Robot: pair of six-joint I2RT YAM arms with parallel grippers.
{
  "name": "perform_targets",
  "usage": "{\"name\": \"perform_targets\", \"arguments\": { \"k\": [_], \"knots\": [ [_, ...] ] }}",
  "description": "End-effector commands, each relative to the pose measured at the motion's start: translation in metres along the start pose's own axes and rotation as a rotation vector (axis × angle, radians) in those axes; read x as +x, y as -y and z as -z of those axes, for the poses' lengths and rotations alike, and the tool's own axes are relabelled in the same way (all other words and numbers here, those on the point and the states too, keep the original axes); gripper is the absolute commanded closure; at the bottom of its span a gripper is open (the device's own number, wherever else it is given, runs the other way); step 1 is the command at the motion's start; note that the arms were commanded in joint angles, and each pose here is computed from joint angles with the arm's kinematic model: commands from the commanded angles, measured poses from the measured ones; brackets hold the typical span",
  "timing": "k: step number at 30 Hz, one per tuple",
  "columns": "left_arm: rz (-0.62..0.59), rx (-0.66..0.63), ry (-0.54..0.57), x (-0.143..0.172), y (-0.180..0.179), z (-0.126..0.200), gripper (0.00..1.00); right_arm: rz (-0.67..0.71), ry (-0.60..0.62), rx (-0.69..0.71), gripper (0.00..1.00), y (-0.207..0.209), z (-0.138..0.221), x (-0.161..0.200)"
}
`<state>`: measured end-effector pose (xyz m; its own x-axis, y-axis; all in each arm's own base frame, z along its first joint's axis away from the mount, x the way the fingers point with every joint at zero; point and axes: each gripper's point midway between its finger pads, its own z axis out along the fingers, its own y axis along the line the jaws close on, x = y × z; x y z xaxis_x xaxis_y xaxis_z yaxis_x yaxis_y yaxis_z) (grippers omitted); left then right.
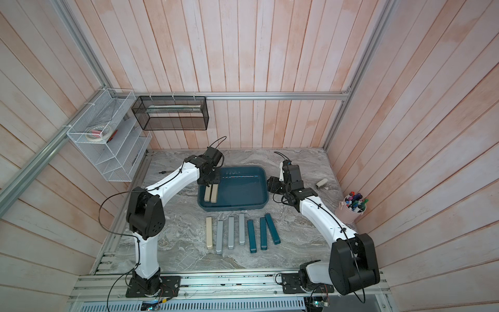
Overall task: Put the pruning pliers into the storage box
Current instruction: Place the pruning pliers in the storage box, then pick up the pruning pliers from the center of the board.
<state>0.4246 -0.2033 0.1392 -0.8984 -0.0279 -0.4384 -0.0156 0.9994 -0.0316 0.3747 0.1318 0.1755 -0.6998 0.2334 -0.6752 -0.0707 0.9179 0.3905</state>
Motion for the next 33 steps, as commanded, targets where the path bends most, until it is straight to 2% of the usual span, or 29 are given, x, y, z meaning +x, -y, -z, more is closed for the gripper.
{"name": "perform_targets", "arguments": {
  "k": [1, 6, 12, 16, 22, 33],
  "knots": [
    [0.009, 0.016, 0.029, 0.02, -0.004, 0.039, 0.43, 0.017, 0.012, 0.016, 0.38, -0.001, 0.007, -0.006],
    [0.03, 0.015, 0.001, 0.085, -0.008, 0.052, 0.39, 0.03, 0.03, 0.038, 0.38, 0.0, 0.007, -0.014],
    [0.105, 0.077, -0.091, 0.158, -0.002, 0.039, 0.38, 0.046, 0.021, 0.059, 0.35, 0.002, 0.002, -0.018],
    [0.139, 0.104, -0.149, 0.193, 0.004, 0.029, 0.37, 0.041, 0.02, 0.061, 0.35, 0.003, 0.0, -0.017],
    [0.153, 0.109, -0.185, 0.213, 0.007, 0.016, 0.38, 0.033, -0.004, 0.059, 0.35, 0.003, -0.008, -0.009],
    [0.164, 0.024, -0.227, 0.231, -0.007, -0.006, 0.45, 0.025, -0.028, 0.068, 0.35, 0.008, -0.012, 0.003]
  ]
}}
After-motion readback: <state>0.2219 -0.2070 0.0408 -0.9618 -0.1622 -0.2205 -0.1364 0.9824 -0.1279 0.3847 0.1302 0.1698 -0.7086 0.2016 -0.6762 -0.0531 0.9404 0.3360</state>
